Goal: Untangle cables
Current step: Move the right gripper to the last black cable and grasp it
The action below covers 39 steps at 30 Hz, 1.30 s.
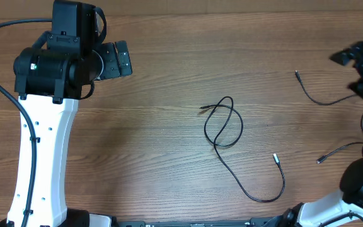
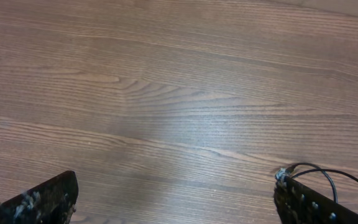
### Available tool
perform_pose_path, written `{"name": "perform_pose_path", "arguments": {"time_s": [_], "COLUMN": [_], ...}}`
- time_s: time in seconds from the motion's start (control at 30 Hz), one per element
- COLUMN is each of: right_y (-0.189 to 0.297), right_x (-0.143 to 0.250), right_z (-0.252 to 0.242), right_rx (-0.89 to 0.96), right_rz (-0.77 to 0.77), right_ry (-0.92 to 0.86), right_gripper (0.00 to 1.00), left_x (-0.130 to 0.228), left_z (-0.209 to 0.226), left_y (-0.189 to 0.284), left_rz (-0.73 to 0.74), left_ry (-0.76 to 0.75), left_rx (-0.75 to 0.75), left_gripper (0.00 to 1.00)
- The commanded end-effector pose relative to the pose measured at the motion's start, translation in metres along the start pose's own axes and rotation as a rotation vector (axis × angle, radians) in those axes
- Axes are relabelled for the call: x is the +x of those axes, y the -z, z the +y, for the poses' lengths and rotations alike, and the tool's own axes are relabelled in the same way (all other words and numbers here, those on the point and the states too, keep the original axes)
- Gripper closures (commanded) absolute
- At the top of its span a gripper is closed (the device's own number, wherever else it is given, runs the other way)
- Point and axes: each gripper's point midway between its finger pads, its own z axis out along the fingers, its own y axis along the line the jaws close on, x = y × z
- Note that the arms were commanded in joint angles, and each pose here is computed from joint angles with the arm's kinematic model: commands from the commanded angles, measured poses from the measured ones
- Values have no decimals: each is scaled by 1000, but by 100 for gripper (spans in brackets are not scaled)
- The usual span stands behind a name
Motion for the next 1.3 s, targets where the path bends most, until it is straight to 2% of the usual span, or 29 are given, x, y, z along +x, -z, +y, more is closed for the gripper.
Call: {"name": "perform_pose_path", "arguments": {"time_s": [0.0, 0.07, 0.27, 0.4, 0.5, 0.7, 0.77, 0.8, 0.83, 0.87, 0.93, 0.97, 1.27], "right_y": [-17, -31, -56, -73, -87, -121, -133, -137, -143, -147, -153, -156, -155], "right_x": [41, 72, 146, 169, 179, 225, 248, 254, 264, 270, 276, 279, 264], "right_z": [55, 84, 133, 124, 107, 87, 83, 81, 78, 76, 74, 74, 94], "right_rx": [-110, -133, -130, 36, 182, 212, 192, 196, 199, 197, 198, 198, 175], "right_rz": [124, 207, 370, 388, 384, 498, 552, 562, 577, 582, 585, 583, 510], "right_ry": [187, 304, 481, 568, 483, 504, 518, 526, 542, 555, 560, 557, 575], "right_gripper": [0, 0, 0, 0, 0, 0, 9, 20, 43, 60, 80, 95, 96], "left_x": [0, 0, 0, 0, 0, 0, 0, 0, 0, 0, 0, 0, 0], "left_z": [4, 4, 4, 4, 3, 4, 4, 3, 4, 4, 4, 4, 4], "left_y": [-3, -3, -3, -3, -3, -3, -3, -3, -3, -3, -3, -3, -3], "left_rz": [4, 4, 4, 4, 4, 4, 4, 4, 4, 4, 4, 4, 4], "left_ry": [13, 13, 13, 13, 13, 13, 13, 13, 13, 13, 13, 13, 13], "left_rx": [-14, -14, -14, -14, -14, -14, -14, -14, -14, -14, -14, -14, -14], "left_gripper": [0, 0, 0, 0, 0, 0, 0, 0, 0, 0, 0, 1, 1]}}
